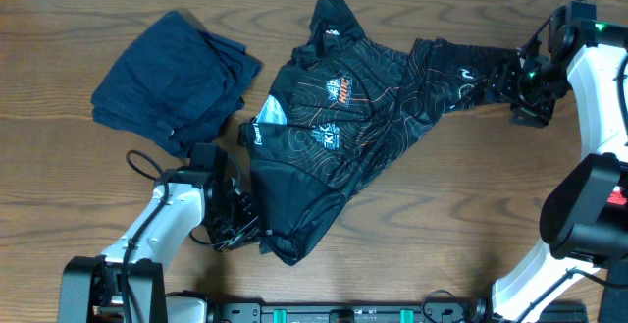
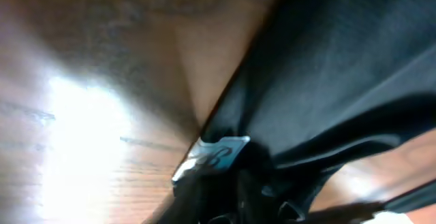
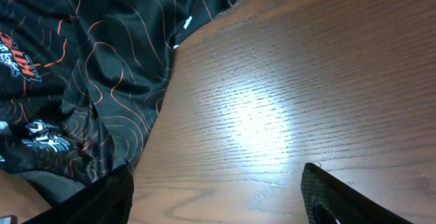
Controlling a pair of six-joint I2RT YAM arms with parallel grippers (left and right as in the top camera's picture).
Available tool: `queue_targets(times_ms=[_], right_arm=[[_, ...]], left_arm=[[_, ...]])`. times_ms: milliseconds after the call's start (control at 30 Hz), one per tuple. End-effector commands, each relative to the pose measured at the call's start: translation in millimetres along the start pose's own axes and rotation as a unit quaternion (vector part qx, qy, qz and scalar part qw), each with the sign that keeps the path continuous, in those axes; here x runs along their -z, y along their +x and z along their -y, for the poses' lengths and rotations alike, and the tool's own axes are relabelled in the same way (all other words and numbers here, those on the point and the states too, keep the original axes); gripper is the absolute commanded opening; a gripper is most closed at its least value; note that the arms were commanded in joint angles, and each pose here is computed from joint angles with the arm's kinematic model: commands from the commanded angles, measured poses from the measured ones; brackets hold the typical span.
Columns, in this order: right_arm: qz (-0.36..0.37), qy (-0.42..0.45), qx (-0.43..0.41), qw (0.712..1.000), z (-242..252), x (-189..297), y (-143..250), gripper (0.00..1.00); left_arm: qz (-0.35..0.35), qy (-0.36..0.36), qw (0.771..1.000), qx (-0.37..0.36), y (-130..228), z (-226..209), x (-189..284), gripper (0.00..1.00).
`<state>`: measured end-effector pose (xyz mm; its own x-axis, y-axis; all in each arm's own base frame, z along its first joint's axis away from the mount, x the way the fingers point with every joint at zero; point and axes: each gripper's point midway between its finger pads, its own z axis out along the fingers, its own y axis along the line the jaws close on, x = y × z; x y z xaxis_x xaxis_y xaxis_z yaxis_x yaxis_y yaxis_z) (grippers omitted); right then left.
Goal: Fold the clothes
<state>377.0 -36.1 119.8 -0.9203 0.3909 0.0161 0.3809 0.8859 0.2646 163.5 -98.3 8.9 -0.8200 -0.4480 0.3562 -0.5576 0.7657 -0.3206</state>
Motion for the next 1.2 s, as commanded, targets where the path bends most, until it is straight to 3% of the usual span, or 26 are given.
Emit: queue_targets(times_ms=[0, 300, 633, 867, 1033, 1167], right_arm=[[-0.009, 0.006, 0.011, 1.000, 3.6, -4.5, 2.3, 0.76], [0.004, 0.038, 0.012, 0.999, 14.7, -5.1, -3.4, 0.80], [0.023, 0.045, 0.003, 0.999, 31.1, -51.6, -7.3, 0.82], [0.042, -0.026, 0.009, 0.999, 15.9, -69.4, -14.2, 0.81], [0.062, -0.035, 0.017, 0.997, 12.1, -68.1, -24.3, 0.82], [0.067, -0.114, 0.078, 0.988, -17.8, -63.8, -25.0, 0.83]], left_arm=[[-0.011, -0.001, 1.000, 0.019, 5.9, -1.9, -0.8, 0.06], [-0.006, -0.037, 0.998, -0.043, 5.4, -0.4, 41.8, 0.06], [0.163, -0.128, 0.976, -0.061, -24.2, -6.9, 140.7, 0.06], [0.264, -0.195, 0.944, -0.027, -17.8, -23.2, 206.9, 0.06], [0.323, -0.178, 0.930, -0.009, -6.6, -22.5, 238.0, 0.06], [0.342, -0.164, 0.925, -0.007, 5.0, -25.1, 245.5, 0.06]])
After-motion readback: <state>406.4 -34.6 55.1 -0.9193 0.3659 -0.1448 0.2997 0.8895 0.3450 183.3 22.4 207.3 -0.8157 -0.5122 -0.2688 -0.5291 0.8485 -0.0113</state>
